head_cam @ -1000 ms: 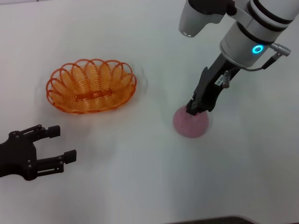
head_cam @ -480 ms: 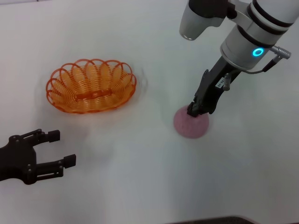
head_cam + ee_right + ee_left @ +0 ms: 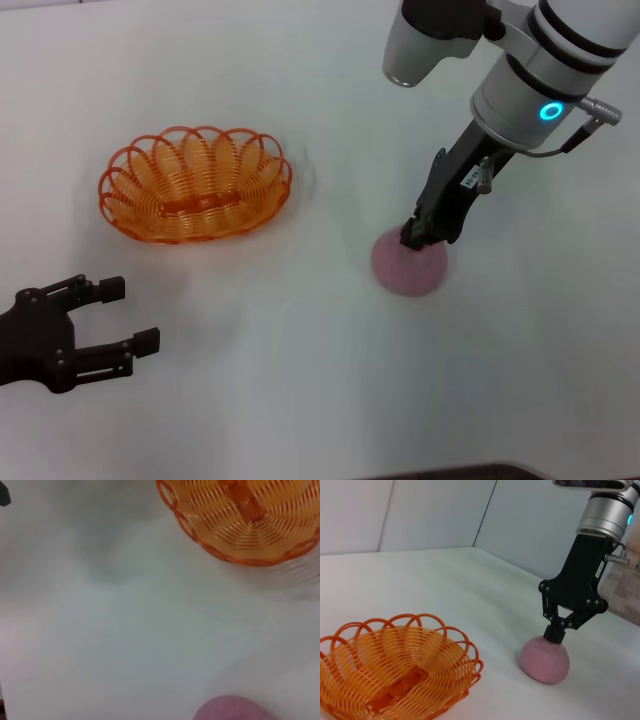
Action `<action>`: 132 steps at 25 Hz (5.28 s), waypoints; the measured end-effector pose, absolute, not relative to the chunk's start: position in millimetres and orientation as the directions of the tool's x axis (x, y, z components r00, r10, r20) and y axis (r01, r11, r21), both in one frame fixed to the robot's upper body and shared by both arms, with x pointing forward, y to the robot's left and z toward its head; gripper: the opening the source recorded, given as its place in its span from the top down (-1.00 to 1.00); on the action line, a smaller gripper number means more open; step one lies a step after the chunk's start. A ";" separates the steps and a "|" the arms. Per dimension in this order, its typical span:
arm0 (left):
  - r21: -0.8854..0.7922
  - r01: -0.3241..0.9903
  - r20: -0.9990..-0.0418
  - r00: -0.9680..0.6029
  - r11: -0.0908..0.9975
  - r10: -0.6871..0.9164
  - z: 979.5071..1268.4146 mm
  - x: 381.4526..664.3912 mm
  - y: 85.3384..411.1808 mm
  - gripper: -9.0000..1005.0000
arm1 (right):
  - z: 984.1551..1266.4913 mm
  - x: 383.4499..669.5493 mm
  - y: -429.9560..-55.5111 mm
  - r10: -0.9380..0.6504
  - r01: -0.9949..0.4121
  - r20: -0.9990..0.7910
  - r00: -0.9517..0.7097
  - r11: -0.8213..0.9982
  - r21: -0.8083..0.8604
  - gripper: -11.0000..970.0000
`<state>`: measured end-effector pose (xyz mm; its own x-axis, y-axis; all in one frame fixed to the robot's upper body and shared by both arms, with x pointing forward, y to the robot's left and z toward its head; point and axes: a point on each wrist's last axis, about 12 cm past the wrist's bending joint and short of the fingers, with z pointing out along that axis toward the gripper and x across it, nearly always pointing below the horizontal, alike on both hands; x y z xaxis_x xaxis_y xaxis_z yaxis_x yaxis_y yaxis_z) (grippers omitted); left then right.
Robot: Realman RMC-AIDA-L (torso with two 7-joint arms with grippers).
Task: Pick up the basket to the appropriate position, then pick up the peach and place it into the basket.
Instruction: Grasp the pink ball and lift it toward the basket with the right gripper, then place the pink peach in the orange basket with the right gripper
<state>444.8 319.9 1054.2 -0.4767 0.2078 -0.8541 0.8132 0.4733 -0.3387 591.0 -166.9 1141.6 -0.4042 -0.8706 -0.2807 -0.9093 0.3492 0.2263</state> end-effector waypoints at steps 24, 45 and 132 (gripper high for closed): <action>-0.341 0.813 -0.852 -0.479 0.473 0.210 1053.9 444.6 319.9 -0.73 | 1160.6 589.4 -165.3 -0.886 -0.932 -0.305 -0.349 0.296 0.208 0.71; -0.342 0.813 -0.852 -0.479 0.471 0.209 1054.4 445.9 319.1 -0.73 | 1150.6 591.9 -164.7 -0.899 -0.934 -0.260 -0.352 0.317 0.168 0.24; -0.332 0.821 -0.857 -0.468 0.464 0.214 1057.4 455.5 316.5 -0.73 | 1207.5 592.1 -127.5 -0.944 -0.982 -0.273 -0.185 0.185 0.025 0.91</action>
<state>455.5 316.5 1057.4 -0.4682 0.2138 -0.8574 0.8208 0.4644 -0.3325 592.1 -127.5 1207.5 -0.1849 -0.9440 -0.2731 -0.9824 0.1850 0.0255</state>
